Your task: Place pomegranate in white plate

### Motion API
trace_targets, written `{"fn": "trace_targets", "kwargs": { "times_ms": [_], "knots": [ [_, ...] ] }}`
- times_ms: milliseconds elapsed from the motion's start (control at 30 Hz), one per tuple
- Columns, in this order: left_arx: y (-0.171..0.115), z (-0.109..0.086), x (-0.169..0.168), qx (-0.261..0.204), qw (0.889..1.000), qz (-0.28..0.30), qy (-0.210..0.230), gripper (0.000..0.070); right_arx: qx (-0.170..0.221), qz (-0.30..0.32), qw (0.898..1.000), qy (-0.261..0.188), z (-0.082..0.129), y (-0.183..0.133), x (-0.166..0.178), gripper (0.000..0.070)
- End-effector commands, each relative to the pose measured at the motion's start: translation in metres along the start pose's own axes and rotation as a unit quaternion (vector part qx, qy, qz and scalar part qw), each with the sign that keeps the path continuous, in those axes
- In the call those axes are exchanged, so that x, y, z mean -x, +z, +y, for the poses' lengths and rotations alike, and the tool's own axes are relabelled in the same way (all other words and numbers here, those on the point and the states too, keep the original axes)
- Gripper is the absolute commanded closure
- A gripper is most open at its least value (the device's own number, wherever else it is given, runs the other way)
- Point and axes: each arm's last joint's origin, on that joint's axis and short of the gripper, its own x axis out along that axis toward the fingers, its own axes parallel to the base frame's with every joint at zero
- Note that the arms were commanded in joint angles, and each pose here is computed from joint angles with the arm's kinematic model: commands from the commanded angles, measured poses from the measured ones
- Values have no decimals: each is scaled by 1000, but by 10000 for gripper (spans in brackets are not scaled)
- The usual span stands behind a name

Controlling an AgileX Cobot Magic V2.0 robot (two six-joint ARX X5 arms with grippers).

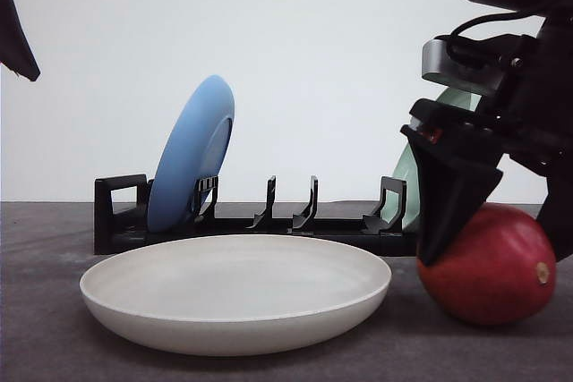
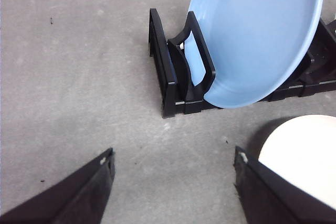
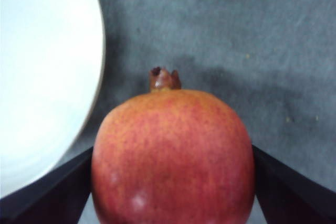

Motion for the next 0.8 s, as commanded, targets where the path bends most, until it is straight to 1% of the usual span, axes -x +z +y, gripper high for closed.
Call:
{"fn": "trace_targets", "kwargs": {
  "times_ms": [0, 100, 200, 333, 433, 567, 767],
  "knots": [
    [2, 0, 0, -1, 1000, -5, 0, 265, 8, -3, 1000, 4, 6, 8, 5, 180],
    [2, 0, 0, -1, 1000, -5, 0, 265, 29, -10, 999, 18, 12, 17, 13, 180],
    [2, 0, 0, -1, 1000, -5, 0, 265, 57, -35, 996, 54, 22, 27, 20, 180],
    [2, 0, 0, 0, 1000, -5, 0, 265, 87, -71, 988, 107, 37, 33, 20, 180],
    [2, 0, 0, 0, 1000, -5, 0, 265, 108, -78, 982, 130, 47, 34, 13, 180],
    [2, 0, 0, 0, 1000, -5, 0, 265, 143, -83, 975, 146, 63, 32, -1, 179],
    [2, 0, 0, 2, 1000, -5, 0, 265, 177, -98, 965, 167, 81, 31, -24, 179]
  ]
}}
